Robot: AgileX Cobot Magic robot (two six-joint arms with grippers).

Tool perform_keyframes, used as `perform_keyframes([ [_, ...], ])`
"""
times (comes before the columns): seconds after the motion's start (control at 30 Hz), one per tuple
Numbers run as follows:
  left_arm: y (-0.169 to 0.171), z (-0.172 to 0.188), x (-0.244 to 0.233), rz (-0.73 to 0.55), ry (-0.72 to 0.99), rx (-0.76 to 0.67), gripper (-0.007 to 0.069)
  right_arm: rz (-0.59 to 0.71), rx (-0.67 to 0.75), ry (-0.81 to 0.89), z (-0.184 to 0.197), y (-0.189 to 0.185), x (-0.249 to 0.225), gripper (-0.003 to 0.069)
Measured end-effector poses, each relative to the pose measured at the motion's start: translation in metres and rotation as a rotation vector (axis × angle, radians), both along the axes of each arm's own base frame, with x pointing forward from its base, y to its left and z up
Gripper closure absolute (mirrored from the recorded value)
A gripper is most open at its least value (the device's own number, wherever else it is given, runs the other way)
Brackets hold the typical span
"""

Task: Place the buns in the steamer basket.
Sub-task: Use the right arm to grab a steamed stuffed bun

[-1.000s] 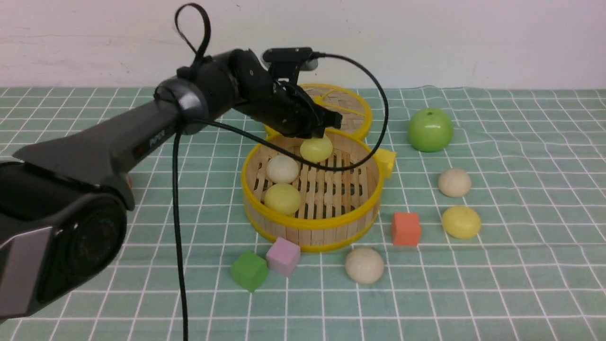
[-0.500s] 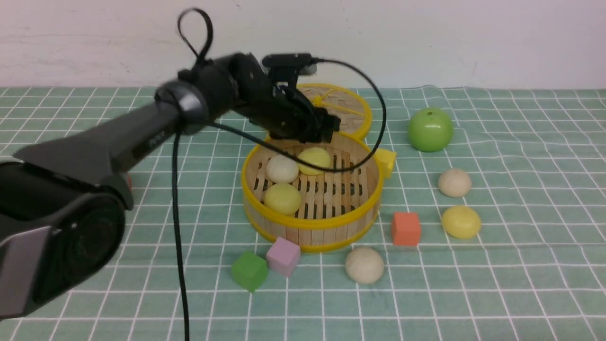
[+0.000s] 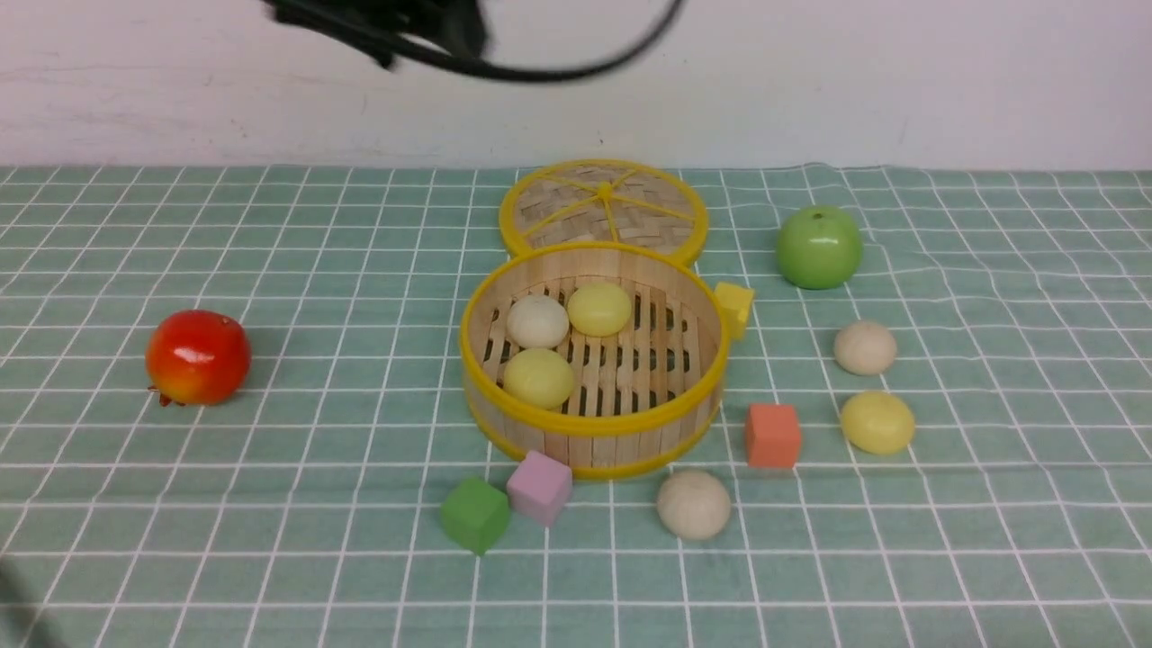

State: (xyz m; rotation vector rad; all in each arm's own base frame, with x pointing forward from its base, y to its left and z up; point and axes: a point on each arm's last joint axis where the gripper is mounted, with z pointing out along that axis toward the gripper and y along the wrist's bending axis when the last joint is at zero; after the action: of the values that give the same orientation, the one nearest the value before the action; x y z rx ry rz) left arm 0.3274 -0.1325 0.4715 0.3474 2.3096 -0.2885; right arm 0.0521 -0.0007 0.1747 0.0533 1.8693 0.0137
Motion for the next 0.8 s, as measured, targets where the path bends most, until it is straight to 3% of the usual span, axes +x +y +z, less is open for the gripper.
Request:
perform_keyframes([
  [0.13, 0.037, 0.036, -0.079, 0.069, -0.084, -0.021, 0.0433, 0.0, 0.0, 0.0, 0.0, 0.0, 0.0, 0.0419],
  [0.23, 0.062, 0.029, -0.142, 0.078, -0.094, -0.022, 0.0605, 0.0, 0.0, 0.0, 0.0, 0.0, 0.0, 0.0419],
  [0.27, 0.069, 0.025, -0.159, 0.079, -0.098, -0.025, 0.0626, 0.0, 0.0, 0.0, 0.0, 0.0, 0.0, 0.0419],
  [0.4, 0.102, -0.015, -0.243, 0.114, -0.194, -0.109, 0.0639, 0.0, 0.0, 0.0, 0.0, 0.0, 0.0, 0.0419],
  [0.43, 0.102, -0.02, -0.241, 0.117, -0.177, -0.104, 0.0639, 0.0, 0.0, 0.0, 0.0, 0.0, 0.0, 0.0419],
  [0.5, 0.116, -0.056, -0.278, 0.146, -0.24, -0.168, 0.0639, 0.0, 0.0, 0.0, 0.0, 0.0, 0.0, 0.0419],
  [0.63, 0.121, -0.104, -0.287, 0.176, -0.176, -0.158, 0.0639, 0.0, 0.0, 0.0, 0.0, 0.0, 0.0, 0.0419],
  [0.8, 0.118, -0.123, -0.28, 0.193, -0.118, -0.151, 0.0639, 0.0, 0.0, 0.0, 0.0, 0.0, 0.0, 0.0419],
])
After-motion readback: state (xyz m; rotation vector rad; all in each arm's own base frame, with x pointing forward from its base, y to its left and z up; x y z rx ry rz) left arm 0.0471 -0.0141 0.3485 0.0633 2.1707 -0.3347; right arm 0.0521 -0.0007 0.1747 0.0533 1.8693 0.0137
